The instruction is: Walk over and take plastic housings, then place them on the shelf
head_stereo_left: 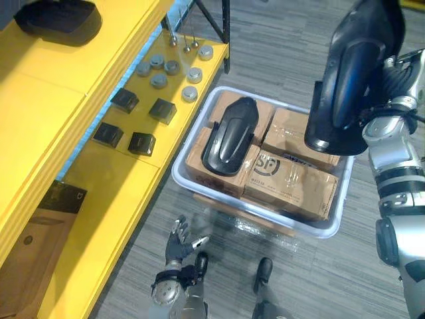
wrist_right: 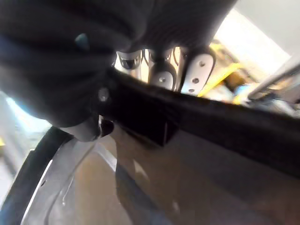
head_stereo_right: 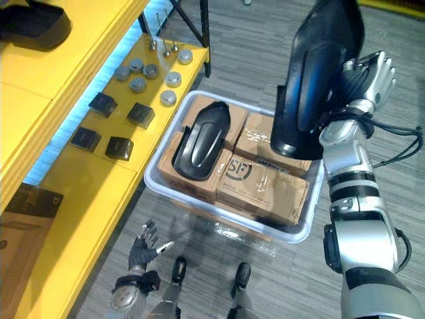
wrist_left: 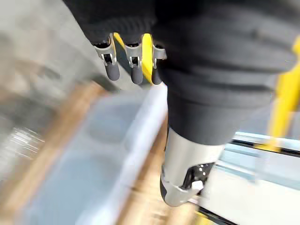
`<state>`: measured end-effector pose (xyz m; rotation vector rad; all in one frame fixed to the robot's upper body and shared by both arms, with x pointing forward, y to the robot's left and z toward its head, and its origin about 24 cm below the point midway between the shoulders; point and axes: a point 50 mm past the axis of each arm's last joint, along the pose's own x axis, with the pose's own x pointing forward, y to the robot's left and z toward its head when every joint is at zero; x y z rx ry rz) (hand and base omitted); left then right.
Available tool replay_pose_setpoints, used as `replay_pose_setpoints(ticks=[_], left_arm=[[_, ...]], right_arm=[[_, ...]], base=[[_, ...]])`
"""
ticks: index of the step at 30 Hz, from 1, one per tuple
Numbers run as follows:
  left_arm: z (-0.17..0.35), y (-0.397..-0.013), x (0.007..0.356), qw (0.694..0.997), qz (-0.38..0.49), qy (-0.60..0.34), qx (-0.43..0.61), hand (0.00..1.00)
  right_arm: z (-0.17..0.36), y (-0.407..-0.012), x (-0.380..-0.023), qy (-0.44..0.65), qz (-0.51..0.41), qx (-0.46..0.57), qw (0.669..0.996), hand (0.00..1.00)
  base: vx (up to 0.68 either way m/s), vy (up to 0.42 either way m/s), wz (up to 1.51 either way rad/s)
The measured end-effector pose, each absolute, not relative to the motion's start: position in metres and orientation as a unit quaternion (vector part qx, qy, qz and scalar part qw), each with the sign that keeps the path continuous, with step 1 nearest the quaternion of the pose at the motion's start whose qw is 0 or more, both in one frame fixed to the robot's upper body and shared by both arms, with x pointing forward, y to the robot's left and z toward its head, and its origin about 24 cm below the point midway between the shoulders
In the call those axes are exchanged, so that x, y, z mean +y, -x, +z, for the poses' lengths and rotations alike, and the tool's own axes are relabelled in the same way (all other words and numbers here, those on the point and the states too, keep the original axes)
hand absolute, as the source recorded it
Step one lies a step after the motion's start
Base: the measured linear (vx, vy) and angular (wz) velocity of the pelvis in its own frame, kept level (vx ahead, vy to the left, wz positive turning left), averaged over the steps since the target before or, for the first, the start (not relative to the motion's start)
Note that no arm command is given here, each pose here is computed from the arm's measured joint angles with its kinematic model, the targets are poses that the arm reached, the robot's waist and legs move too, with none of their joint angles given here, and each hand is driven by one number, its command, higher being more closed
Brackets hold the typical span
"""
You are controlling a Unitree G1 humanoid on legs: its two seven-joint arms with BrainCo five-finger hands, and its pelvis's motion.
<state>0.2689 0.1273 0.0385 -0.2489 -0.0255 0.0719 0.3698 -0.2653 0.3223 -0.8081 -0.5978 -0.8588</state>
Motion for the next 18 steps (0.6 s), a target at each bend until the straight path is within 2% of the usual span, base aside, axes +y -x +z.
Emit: replay_pose_setpoints(ticks=[7, 13, 18], left_arm=[[0.102, -0.308, 0.118, 0.981, -0.005, 0.157, -0.115, 0.00], [0.091, -0.304, 0.110, 0.983, -0.013, 0.153, -0.096, 0.00], [0.082, -0.299, 0.109, 0.988, -0.006, 0.129, -0.082, 0.00]], right_arm=[[0.258, -0.367, -0.207, 0.380, -0.282, -0.298, 0.829, 1.00], [0.217, -0.337, -0.157, 0.310, -0.193, -0.334, 0.869, 1.00], [0.204, -0.319, -0.122, 0.270, -0.124, -0.357, 0.886, 1.00]], base=[[0.01, 0.031, -0.15], [-0.03, 0.020, -0.19], [-0.06, 0.012, -0.09]])
